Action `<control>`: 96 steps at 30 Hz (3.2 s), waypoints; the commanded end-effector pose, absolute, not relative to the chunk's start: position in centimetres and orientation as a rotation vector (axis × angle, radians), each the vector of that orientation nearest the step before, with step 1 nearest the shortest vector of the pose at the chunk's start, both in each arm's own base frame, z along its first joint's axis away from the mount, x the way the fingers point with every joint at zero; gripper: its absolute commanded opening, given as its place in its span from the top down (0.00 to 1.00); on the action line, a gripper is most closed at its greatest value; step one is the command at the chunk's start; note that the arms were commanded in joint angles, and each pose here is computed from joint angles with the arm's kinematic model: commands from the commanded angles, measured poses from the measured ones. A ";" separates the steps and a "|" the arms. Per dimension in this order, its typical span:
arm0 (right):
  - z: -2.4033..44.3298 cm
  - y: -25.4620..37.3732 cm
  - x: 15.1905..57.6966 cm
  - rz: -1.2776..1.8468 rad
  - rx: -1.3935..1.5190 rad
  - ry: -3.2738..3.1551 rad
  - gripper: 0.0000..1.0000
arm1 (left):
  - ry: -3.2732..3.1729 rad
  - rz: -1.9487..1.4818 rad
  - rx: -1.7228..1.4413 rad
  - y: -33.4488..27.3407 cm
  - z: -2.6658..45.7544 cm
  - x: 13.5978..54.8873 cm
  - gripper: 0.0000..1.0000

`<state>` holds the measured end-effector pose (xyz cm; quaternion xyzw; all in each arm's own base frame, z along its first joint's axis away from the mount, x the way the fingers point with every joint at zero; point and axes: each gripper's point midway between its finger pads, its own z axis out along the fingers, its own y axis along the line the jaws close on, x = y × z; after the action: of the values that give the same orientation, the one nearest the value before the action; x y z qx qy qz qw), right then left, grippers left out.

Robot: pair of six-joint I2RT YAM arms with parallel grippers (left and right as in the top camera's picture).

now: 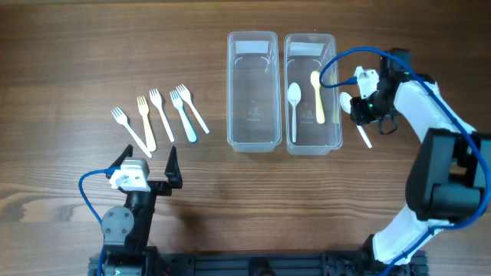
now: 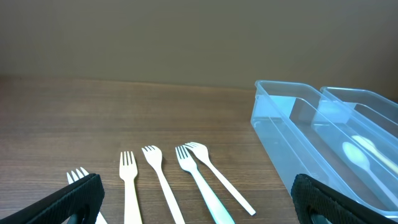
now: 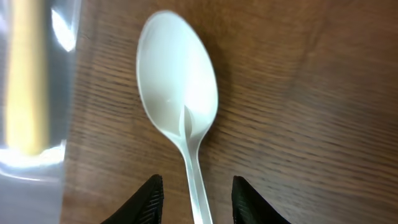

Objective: Pack container
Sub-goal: 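Grasp the next white spoon with the right gripper, then place the white spoon into the right container and release, then move the right gripper to the far-right spoons and grasp one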

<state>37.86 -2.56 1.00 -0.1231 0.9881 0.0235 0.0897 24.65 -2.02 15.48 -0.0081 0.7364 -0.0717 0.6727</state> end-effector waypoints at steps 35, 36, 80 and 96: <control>21.8 6.6 43.1 0.329 -0.383 2.504 0.96 | 1.667 -0.164 0.007 -2.3 15.2 24.6 0.00; 21.5 7.5 43.0 0.337 -0.409 2.505 0.96 | 1.667 -0.164 0.007 -2.3 15.2 24.6 0.00; 20.5 -12.7 43.0 -0.462 0.133 2.633 0.38 | 1.667 -0.164 0.007 -2.3 15.2 24.6 0.00; 9.8 -22.3 40.8 -0.275 0.310 2.840 0.37 | 1.667 -0.164 0.007 -2.3 15.2 24.6 0.00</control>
<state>40.48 -22.48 12.43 0.1277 0.9728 -0.1192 0.1521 24.65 -2.01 15.48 -0.0083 0.7364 -0.0716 0.6727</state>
